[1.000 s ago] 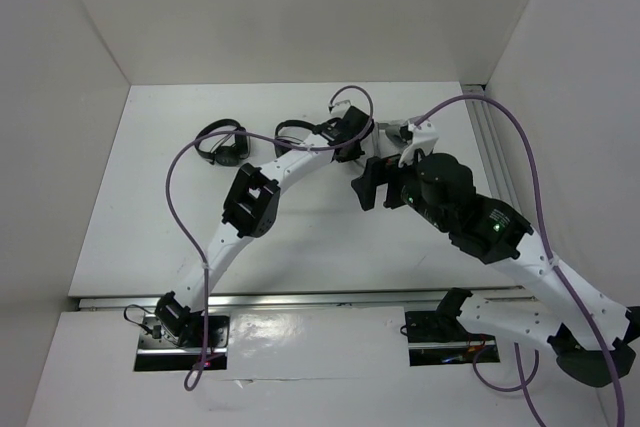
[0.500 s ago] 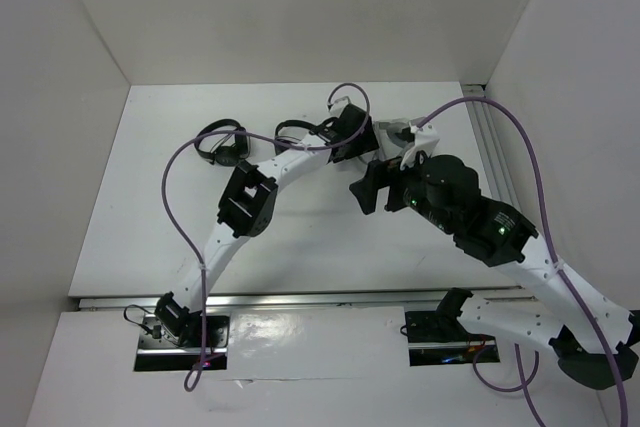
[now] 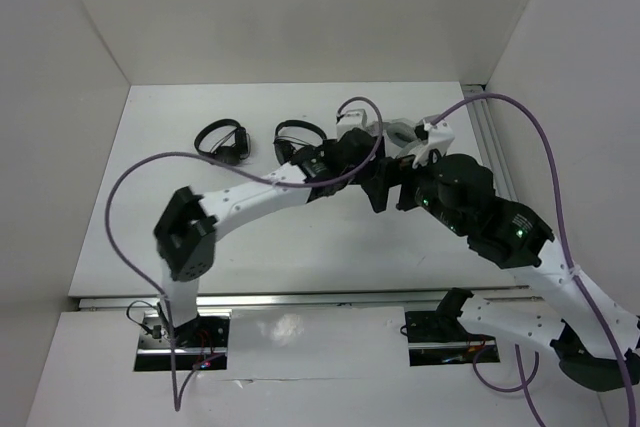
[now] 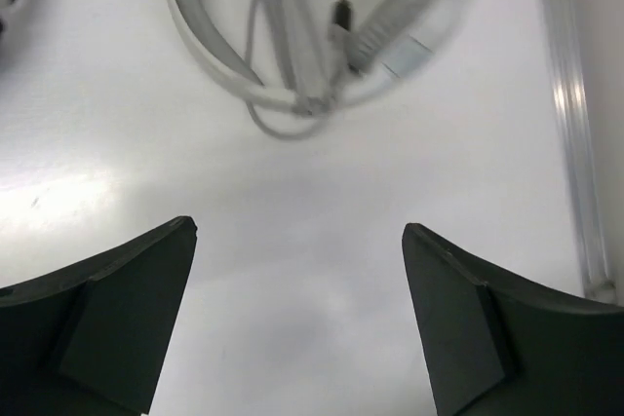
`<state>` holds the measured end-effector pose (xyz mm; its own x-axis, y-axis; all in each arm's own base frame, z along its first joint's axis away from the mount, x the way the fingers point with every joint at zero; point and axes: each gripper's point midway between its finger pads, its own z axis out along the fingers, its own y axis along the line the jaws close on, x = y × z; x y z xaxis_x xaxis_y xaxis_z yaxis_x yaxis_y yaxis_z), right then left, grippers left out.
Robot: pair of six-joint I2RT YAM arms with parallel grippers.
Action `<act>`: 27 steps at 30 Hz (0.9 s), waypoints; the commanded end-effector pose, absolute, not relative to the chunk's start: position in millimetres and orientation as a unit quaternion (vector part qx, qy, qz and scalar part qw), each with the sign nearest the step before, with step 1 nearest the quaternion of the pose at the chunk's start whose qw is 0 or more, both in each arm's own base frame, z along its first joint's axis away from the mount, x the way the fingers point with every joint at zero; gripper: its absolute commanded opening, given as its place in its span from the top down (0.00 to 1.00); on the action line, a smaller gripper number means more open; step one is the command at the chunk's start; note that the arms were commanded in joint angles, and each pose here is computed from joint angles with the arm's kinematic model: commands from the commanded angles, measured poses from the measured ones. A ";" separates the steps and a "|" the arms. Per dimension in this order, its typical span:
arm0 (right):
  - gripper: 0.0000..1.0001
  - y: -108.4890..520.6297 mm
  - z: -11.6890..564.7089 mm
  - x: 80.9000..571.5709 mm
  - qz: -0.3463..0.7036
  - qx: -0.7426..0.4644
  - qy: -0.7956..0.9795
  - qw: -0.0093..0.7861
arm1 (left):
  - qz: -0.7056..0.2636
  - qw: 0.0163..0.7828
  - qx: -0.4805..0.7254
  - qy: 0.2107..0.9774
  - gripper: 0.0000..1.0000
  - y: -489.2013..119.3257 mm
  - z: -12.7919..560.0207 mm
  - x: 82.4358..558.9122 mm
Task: Wrap the headphones
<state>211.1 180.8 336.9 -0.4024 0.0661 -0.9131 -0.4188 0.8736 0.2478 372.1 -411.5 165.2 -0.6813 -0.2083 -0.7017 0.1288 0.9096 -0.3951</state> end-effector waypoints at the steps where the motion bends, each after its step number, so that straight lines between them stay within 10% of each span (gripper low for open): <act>1: 0.00 145.3 354.4 201.5 0.197 -0.078 0.801 0.560 | -0.175 0.460 0.034 0.869 0.00 -369.8 222.5 323.6; 13: 0.00 94.1 342.6 165.9 0.176 -0.058 0.808 0.560 | -0.268 0.482 0.007 0.834 0.00 -130.1 287.8 140.0; 27: 0.00 65.0 334.6 153.4 0.150 -0.021 0.819 0.554 | -0.243 0.481 -0.025 0.842 0.00 -51.7 302.9 107.0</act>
<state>157.2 75.6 327.2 -0.3960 0.0972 -0.9131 -0.2361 0.9502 0.2036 106.5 -57.9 300.0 -0.5359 -0.2641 -0.8019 0.2237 0.8715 -0.4365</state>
